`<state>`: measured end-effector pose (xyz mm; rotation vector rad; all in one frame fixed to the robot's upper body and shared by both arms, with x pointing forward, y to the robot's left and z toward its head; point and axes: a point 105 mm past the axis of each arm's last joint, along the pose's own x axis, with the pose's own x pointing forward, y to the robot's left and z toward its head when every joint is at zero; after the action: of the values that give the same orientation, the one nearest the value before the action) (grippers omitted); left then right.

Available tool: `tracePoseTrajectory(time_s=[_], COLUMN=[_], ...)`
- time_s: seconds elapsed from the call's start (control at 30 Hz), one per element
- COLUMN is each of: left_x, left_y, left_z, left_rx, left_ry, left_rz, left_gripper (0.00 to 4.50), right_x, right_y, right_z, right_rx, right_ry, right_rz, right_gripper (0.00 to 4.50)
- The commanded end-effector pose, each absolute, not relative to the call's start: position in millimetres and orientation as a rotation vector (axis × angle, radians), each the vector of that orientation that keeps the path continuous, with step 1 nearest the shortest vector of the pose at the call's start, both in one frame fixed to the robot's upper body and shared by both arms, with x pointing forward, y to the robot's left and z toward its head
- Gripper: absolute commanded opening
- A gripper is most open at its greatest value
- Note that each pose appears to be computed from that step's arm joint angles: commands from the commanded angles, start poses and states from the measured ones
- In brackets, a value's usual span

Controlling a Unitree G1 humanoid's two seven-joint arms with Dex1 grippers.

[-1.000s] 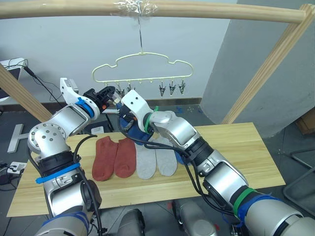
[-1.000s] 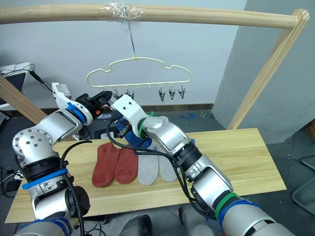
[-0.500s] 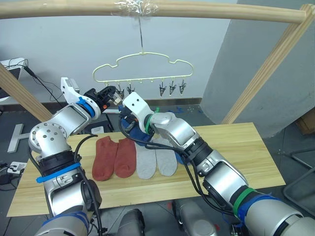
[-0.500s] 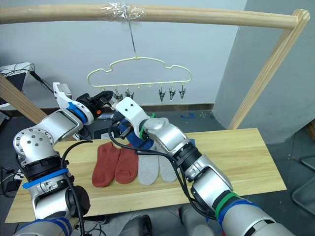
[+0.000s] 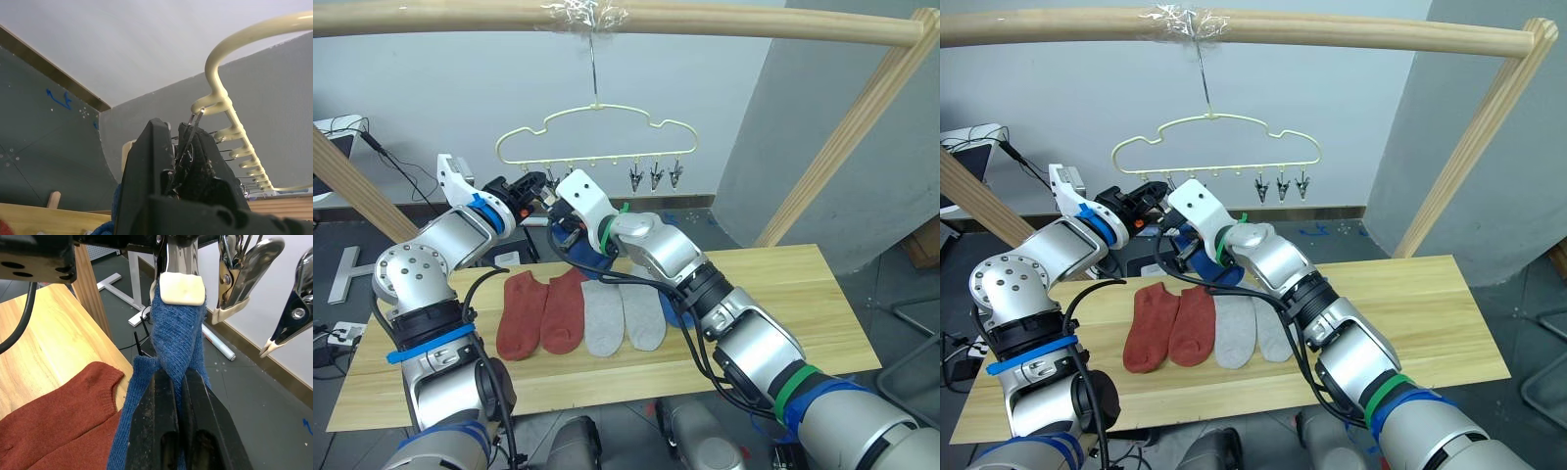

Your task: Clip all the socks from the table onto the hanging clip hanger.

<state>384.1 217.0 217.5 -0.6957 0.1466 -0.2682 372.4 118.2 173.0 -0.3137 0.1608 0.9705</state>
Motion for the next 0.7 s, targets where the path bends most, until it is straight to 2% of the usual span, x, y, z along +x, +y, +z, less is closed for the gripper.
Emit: tracePoseTrajectory(time_s=[0.03, 0.2, 0.23, 0.43, 0.6, 0.7], left_x=[382.6, 382.2, 381.6, 382.1, 376.7, 373.6], left_y=[217.8, 216.7, 214.4, 216.0, 211.9, 212.1], left_z=[230.1, 229.2, 229.1, 229.5, 235.3, 236.3], left_rx=[-0.676, -0.678, -0.682, -0.648, -0.630, -0.607], left_ry=[0.097, 0.095, 0.102, 0.090, 0.065, 0.060], left_rz=[-0.279, -0.286, -0.305, -0.274, -0.320, -0.324], left_gripper=[0.24, 0.24, 0.96, 2.78, 2.78, 2.81], right_x=[316.0, 314.7, 314.6, 313.5, 312.4, 313.2], right_y=[186.6, 187.1, 187.2, 187.8, 188.2, 186.8], right_z=[214.3, 215.3, 215.3, 215.1, 213.3, 211.1], right_rx=[-0.232, -0.230, -0.230, -0.230, -0.222, -0.220], right_ry=[0.036, 0.034, 0.034, 0.032, 0.041, 0.054], right_rz=[1.176, 1.182, 1.182, 1.186, 1.194, 1.196], right_gripper=[0.04, 0.04, 0.00, 0.00, 0.00, 0.72])
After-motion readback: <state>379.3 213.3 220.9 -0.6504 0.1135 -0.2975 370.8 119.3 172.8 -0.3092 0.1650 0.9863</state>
